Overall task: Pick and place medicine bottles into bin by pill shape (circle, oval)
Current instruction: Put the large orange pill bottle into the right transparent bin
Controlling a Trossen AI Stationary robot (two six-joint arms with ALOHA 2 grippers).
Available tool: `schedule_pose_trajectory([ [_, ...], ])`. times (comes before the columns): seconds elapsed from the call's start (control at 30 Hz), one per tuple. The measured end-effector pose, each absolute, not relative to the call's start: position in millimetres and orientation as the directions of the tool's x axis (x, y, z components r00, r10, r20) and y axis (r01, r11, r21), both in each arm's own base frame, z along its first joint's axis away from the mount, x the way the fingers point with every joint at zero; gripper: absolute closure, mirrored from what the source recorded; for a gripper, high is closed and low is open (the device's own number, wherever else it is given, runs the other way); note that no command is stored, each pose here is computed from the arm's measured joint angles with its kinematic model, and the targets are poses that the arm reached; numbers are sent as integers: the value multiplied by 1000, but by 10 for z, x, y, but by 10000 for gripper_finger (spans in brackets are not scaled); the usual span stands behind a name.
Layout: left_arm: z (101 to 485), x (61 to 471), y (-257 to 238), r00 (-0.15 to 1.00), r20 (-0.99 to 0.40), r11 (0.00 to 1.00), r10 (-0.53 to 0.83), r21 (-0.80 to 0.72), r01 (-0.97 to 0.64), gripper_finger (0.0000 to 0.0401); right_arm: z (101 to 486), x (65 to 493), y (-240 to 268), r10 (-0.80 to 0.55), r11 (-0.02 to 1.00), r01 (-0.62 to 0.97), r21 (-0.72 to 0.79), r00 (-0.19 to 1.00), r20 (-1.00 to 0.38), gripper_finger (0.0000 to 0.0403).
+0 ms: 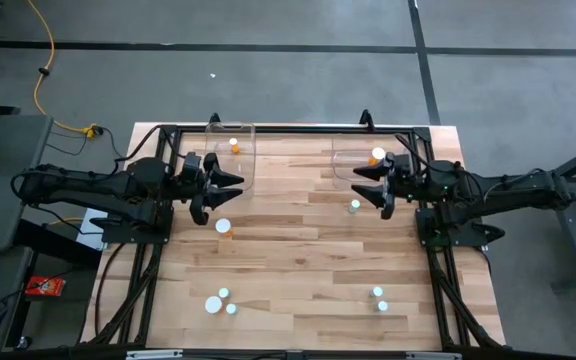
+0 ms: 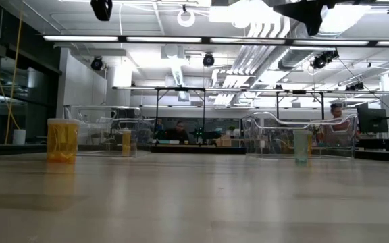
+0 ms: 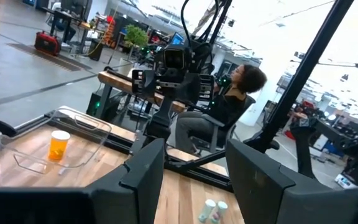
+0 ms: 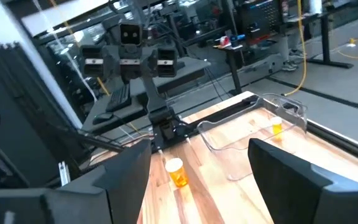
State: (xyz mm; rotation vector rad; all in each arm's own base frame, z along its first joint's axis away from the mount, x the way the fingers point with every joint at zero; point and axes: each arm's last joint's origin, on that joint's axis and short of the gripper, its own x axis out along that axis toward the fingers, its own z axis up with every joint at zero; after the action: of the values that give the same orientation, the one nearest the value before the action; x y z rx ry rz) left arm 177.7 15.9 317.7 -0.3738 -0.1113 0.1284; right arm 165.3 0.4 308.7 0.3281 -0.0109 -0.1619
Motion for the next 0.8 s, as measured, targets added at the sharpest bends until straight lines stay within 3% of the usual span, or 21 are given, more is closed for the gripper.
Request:
schedule_pose_trajectory([
  [0.8, 3177, 1777, 158, 986, 84, 927, 143, -359, -103, 238, 3091, 1655, 17, -114, 953, 114, 281, 993, -15, 141],
])
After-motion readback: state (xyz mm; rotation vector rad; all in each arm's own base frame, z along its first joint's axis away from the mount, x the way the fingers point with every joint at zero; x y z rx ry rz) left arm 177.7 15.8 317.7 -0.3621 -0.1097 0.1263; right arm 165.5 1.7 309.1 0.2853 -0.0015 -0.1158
